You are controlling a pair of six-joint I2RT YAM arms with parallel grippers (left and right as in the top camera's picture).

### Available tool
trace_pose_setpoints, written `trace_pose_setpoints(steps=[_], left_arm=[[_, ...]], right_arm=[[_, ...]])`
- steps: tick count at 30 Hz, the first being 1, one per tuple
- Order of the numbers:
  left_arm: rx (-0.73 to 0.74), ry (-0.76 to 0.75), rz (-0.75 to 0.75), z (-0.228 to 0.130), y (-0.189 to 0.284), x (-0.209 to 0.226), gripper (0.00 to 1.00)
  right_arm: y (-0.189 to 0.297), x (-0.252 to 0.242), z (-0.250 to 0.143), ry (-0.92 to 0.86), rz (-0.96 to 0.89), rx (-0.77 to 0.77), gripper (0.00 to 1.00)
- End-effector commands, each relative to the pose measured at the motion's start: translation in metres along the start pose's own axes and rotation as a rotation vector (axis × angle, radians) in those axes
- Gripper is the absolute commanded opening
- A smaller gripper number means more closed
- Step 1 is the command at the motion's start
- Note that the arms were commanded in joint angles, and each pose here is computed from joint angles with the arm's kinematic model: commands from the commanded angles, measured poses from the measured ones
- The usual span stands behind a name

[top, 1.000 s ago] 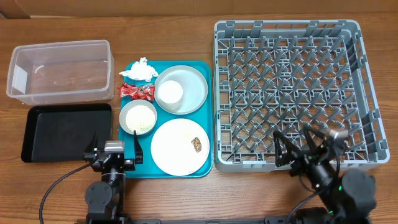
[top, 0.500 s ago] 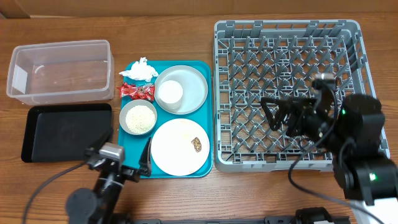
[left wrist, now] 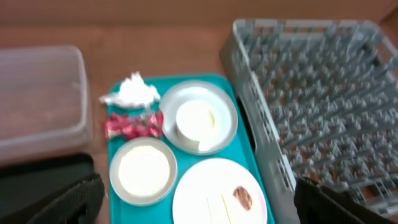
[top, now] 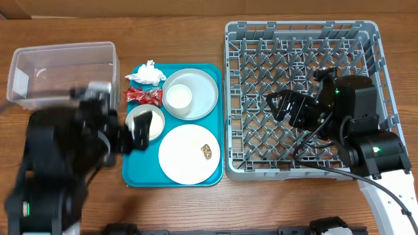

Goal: Sort waste into correct bins and load items into the dishwasher rack
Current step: 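Reach the left gripper to the white paper cup and grasp it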

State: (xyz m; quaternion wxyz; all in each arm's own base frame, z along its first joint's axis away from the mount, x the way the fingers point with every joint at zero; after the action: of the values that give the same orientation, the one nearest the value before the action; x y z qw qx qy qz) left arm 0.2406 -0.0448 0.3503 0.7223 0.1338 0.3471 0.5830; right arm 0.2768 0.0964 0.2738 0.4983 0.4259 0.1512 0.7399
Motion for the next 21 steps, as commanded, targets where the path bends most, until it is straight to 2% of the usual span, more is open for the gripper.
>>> trace_pose_setpoints(steps=[1,4,8,10,11,15,18,21], left_arm=[[0.087,0.032,-0.083,0.015,-0.021,-0.014,1.00],[0.163,0.084,-0.142,0.016,-0.046,-0.018,1.00],[0.262,0.121,-0.102,0.010,-0.087,-0.004,1.00],[0.324,0.143,-0.066,0.003,-0.110,0.007,0.88],[0.353,0.153,-0.057,-0.001,-0.119,0.010,0.85],[0.453,0.184,-0.030,-0.017,-0.155,0.020,0.85],[0.491,0.198,0.069,-0.028,-0.183,0.030,0.75],[0.515,0.192,0.146,-0.039,-0.208,0.033,0.73]], right_arm=[[0.010,-0.006,0.007,-0.099,-0.066,-0.036,1.00],[0.011,-0.022,0.002,-0.112,-0.173,-0.031,1.00],[0.013,-0.029,0.001,-0.062,-0.220,-0.026,1.00],[0.013,-0.029,0.002,-0.020,-0.225,-0.029,1.00],[0.013,-0.030,0.002,-0.021,-0.229,-0.030,1.00],[0.013,-0.031,0.001,-0.022,-0.236,-0.026,1.00],[0.013,-0.031,0.001,-0.022,-0.236,-0.026,1.00],[0.013,-0.031,0.001,-0.022,-0.235,-0.025,1.00]])
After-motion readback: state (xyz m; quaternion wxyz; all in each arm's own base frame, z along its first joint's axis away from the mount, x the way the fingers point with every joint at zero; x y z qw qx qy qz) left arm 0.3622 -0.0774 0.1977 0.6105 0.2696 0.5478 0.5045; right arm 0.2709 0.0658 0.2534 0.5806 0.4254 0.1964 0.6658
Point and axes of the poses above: each gripper's point midway between its finger pads, its own y axis back along the fingers, its own x axis along the line the jaws close on, z = x × y, the point moved 3 cm from there along y, back along the fingers, and after that the axes turned 11 degrees about y, right-handed, at the moved point
